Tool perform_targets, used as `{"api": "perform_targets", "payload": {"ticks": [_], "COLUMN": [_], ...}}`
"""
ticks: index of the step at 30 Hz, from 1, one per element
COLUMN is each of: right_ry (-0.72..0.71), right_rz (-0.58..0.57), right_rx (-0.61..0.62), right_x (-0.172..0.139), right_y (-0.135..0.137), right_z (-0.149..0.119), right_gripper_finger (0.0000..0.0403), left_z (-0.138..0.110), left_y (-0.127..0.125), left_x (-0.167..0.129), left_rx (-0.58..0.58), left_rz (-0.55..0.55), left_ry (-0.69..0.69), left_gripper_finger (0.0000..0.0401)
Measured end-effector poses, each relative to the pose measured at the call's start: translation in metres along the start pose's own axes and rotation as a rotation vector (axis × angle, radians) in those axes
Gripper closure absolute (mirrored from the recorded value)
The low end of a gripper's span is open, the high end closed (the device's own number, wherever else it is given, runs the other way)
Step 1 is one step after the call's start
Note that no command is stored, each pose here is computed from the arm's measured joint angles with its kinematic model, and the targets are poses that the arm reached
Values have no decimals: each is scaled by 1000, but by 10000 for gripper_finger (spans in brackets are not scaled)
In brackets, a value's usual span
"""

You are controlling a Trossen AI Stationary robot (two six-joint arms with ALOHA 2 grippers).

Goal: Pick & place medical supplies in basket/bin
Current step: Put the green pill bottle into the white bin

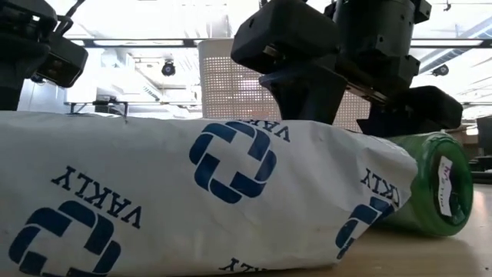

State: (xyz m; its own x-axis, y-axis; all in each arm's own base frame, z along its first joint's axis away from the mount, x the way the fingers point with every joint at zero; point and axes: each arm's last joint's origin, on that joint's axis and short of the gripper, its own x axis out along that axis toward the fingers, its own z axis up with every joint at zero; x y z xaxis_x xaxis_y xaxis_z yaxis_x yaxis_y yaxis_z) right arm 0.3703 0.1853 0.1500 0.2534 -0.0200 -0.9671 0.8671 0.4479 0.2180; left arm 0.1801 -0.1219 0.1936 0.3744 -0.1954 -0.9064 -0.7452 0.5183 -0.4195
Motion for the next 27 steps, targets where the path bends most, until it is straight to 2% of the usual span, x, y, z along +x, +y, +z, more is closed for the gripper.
{"api": "perform_targets", "payload": {"ticks": [16,27], "right_ry": [59,62], "right_rz": [-17,20], "right_rx": [14,15], "right_x": [0,0], "right_y": [-2,2], "right_z": [-4,-5], "right_gripper_finger": [74,75], "left_z": [0,0], "left_y": [0,0], "left_x": [0,0], "left_rx": [34,37], "left_rz": [-1,-1], "left_ry": [-10,-11], "left_gripper_finger": [120,120]}}
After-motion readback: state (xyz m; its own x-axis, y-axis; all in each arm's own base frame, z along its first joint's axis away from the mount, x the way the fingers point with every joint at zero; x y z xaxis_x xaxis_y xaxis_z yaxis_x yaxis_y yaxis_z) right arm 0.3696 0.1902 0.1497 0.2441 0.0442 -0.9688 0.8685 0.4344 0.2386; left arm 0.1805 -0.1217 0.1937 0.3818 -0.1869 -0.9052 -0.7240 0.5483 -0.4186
